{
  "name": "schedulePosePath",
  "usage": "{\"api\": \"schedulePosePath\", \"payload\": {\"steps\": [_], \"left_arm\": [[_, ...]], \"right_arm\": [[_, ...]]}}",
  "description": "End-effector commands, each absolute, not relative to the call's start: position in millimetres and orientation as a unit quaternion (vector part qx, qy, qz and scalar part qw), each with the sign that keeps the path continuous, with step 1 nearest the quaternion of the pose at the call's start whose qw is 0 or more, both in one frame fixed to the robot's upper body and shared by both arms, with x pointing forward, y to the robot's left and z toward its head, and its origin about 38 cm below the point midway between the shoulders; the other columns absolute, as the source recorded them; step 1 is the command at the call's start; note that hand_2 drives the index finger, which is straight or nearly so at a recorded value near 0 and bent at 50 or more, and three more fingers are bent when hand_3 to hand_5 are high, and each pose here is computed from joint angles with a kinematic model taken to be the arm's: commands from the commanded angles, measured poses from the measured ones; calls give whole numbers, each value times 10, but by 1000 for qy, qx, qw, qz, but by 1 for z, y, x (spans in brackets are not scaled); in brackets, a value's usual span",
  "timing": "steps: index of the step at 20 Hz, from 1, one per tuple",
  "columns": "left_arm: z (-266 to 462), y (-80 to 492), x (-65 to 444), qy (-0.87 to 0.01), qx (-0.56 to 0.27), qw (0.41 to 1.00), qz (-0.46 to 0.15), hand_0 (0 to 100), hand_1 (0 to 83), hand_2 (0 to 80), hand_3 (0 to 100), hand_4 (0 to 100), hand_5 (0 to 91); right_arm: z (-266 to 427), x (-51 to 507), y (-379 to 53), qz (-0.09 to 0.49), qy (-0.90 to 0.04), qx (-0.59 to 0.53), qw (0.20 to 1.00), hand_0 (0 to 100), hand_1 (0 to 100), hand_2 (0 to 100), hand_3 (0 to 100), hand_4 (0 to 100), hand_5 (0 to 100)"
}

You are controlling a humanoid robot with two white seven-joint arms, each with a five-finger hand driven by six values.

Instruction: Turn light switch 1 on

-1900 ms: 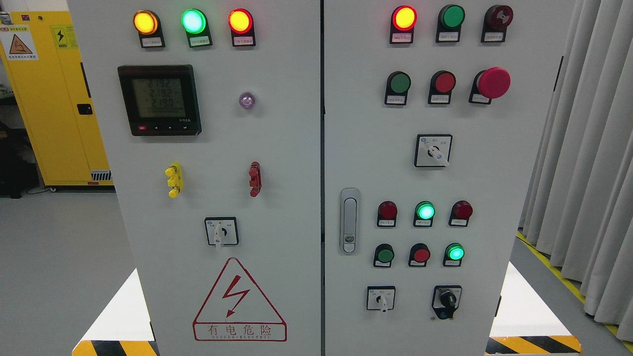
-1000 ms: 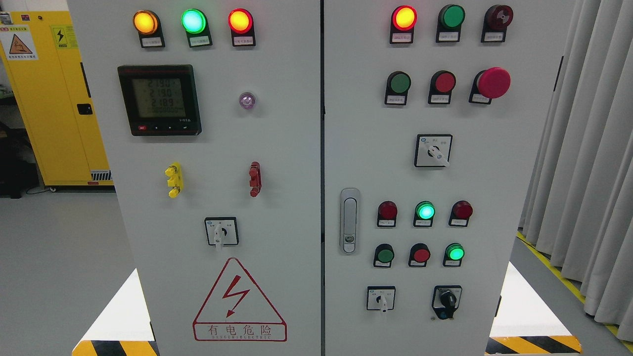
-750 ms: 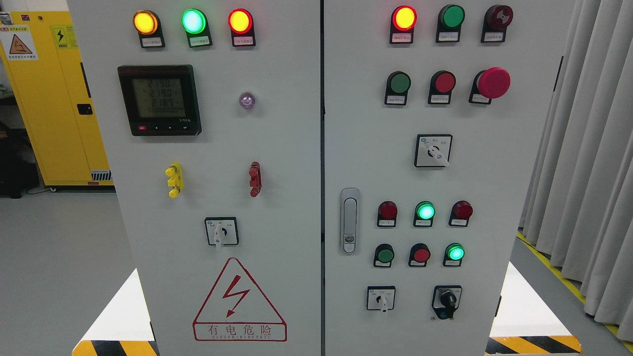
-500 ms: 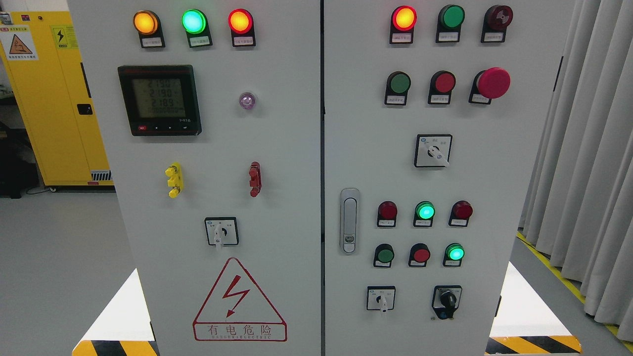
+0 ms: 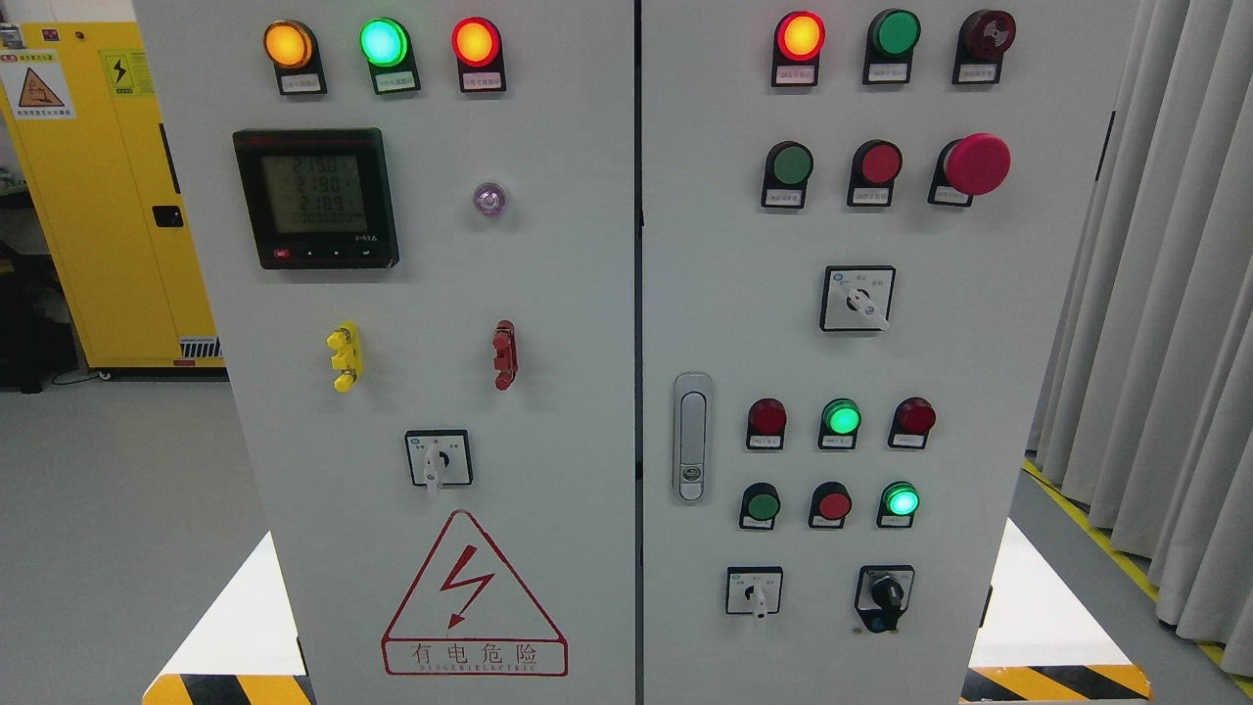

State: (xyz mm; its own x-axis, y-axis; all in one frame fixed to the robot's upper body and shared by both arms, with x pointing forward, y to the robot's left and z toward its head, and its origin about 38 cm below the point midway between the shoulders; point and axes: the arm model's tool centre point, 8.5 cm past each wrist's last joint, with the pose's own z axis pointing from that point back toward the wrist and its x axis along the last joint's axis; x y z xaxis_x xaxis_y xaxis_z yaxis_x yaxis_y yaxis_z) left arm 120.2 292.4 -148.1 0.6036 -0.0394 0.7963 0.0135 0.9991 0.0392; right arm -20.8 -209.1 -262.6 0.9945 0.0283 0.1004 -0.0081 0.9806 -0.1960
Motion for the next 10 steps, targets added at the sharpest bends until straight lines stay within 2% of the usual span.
{"api": "schedulePosePath", "payload": {"steps": [1,5,10], "left_arm": [[-3,302,197,-653,43,753,-69,263,269,127,385,473,260],[39,289,210,-701,36,708,-82,282,289,194,437,518,330],[77,277,218,-740,77,662,-89,291,317,235,475,558,393]], "right_arm": [[-263,-21,-209,-5,-49,-99,994,0,500,40,0,0,0],[-263,-22,-209,-5,-48,-99,994,0,500,40,0,0,0],[-263,-21,-209,-5,-49,-99,994,0,500,40,0,0,0]]}}
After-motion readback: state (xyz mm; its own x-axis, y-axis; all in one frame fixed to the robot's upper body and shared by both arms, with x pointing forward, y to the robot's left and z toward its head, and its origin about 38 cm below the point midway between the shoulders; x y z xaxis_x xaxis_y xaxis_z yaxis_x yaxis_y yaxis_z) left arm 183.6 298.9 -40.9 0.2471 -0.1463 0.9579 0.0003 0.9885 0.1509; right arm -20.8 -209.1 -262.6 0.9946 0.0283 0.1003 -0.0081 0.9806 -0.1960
